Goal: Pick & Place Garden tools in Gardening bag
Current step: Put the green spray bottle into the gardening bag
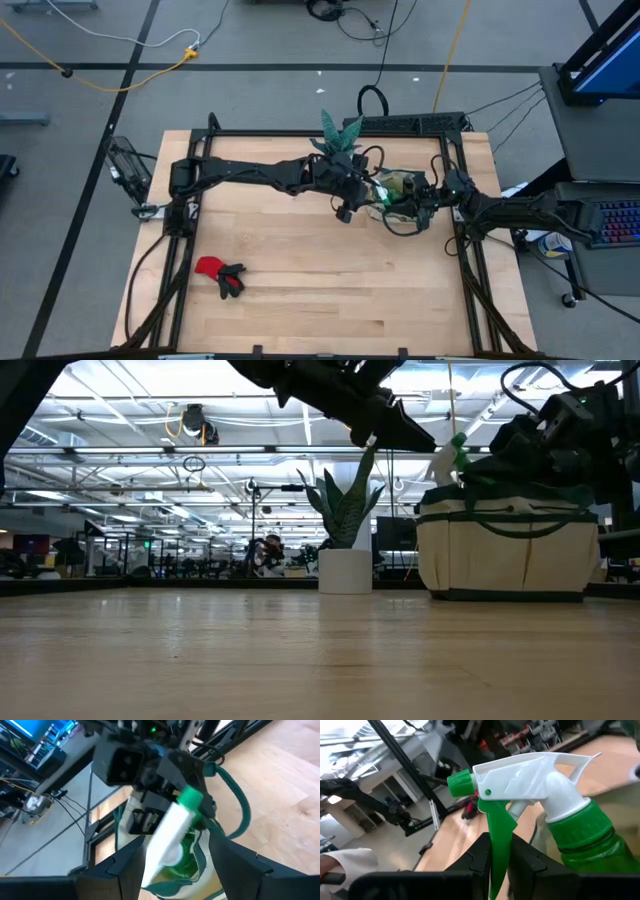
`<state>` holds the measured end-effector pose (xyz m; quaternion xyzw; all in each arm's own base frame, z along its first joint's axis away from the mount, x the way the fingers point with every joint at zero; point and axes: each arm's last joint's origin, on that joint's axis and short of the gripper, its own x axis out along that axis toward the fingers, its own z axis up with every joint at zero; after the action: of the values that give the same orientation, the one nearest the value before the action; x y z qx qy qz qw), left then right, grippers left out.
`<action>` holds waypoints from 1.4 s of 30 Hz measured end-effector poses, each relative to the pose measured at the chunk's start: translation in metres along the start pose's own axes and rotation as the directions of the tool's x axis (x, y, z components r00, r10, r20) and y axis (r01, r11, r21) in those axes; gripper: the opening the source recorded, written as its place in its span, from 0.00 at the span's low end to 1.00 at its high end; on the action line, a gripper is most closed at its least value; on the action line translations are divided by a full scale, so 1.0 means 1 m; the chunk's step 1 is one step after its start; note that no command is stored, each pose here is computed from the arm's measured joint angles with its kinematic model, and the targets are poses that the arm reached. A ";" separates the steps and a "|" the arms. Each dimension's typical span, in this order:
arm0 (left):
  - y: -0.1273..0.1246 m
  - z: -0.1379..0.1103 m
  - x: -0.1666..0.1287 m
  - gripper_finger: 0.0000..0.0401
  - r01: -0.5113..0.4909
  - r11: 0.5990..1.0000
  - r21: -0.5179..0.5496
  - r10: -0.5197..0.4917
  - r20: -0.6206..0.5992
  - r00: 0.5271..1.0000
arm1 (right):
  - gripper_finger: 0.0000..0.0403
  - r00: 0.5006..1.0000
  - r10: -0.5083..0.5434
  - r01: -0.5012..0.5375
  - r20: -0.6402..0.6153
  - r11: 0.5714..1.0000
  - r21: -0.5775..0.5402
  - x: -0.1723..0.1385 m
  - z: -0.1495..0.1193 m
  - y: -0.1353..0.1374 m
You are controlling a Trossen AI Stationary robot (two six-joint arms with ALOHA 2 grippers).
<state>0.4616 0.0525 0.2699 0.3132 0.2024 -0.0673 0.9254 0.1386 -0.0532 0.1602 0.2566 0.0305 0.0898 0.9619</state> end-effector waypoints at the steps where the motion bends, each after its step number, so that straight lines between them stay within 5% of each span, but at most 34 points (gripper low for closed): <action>1: 0.001 0.000 0.000 0.56 -0.001 1.000 0.003 0.001 0.001 1.000 | 0.09 1.000 -0.003 0.003 -0.008 1.000 0.005 0.000 -0.001 -0.001; 9: 0.001 -0.001 0.000 0.56 0.023 1.000 0.001 -0.023 0.021 1.000 | 0.09 0.999 -0.009 0.009 -0.044 1.000 0.007 0.005 -0.005 -0.006; 17: 0.000 -0.001 0.000 0.56 0.053 0.999 -0.002 -0.052 0.027 0.998 | 0.09 0.993 0.112 -0.113 -0.029 0.992 -0.058 0.014 -0.004 0.004; 29: -0.010 -0.002 -0.001 0.47 0.243 0.970 -0.018 -0.240 0.095 0.966 | 0.09 0.984 0.157 -0.162 -0.079 0.985 -0.054 0.022 -0.013 0.007; 35: -0.007 0.003 -0.001 0.39 0.188 0.982 -0.017 -0.184 0.127 0.975 | 0.09 0.980 0.183 -0.189 -0.082 0.980 -0.063 0.024 -0.014 0.011; 42: -0.010 0.002 0.001 0.45 0.218 0.976 -0.011 -0.214 0.138 0.967 | 0.09 0.975 0.211 -0.216 -0.069 0.973 -0.082 0.027 -0.010 0.014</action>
<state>0.4610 0.0434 0.2652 0.2717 0.1725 -0.1863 0.9283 0.1617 -0.0310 0.1585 0.2125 0.0274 0.2017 0.9557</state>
